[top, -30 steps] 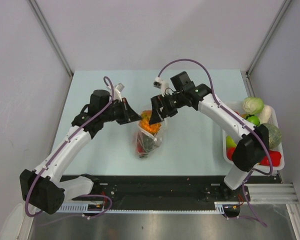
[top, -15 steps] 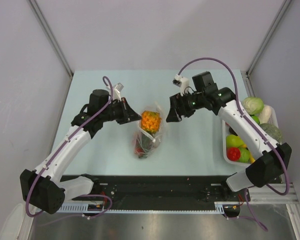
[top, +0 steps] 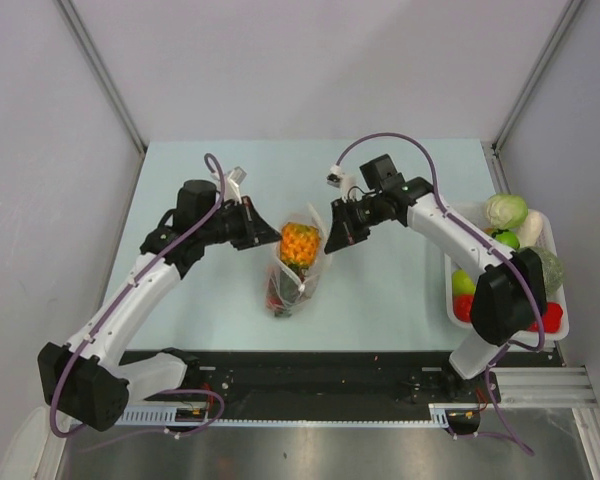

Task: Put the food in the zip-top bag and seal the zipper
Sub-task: Place the fake fruit in the zipper food storage bag, then adjust the zipper food storage bag at the center of the board.

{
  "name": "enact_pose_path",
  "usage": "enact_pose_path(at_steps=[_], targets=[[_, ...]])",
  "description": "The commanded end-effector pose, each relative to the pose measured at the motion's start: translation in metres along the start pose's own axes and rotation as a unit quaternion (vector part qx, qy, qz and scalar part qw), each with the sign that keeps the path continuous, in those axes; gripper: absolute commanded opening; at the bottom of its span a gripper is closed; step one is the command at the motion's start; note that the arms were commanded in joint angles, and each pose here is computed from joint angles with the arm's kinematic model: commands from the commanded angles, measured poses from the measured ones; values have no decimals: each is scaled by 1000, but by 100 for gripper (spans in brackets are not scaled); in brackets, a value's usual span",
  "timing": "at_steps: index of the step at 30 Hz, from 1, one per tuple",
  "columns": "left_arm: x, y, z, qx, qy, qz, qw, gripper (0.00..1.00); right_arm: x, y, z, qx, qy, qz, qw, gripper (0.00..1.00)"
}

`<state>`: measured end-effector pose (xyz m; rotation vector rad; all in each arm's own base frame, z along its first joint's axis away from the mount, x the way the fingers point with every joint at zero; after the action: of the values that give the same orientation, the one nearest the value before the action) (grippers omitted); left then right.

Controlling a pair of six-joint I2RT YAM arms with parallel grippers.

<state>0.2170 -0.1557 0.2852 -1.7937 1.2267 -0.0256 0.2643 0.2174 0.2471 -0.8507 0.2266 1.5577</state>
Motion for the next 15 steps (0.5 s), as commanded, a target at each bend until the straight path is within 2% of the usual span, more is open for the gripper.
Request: enact_pose_path(at_steps=[1,5,8,12,15], targets=[[-17,-6,-10,53,-3,-25,998,0,-24,-7,23,0,-87,-20,996,0],[-31,-14,-20,104,-48,-3,993,0,-56,-11,54,-50,-88,-56,993,0],[-39,-15,-33,142,-52,5,988,0,-53,-6,53,-76,-49,-34,995,0],[-35,-15,-47,200,-54,51,977,0,-50,-18,40,-107,5,-23,994,0],[-28,-16,-50,194,-33,86,977,0,-45,-29,29,-147,37,0,989,0]])
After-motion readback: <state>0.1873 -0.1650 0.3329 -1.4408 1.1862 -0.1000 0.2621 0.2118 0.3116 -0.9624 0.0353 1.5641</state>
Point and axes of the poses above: each gripper's point midway between its finger pads, its own x axis out along the fingers, its own z axis along the line the jaws close on, y = z × x, the point moved 9 cm from there along -x, back along the fingers, and after that the axes turned 15 degrees about x, right-handed, at the moved point
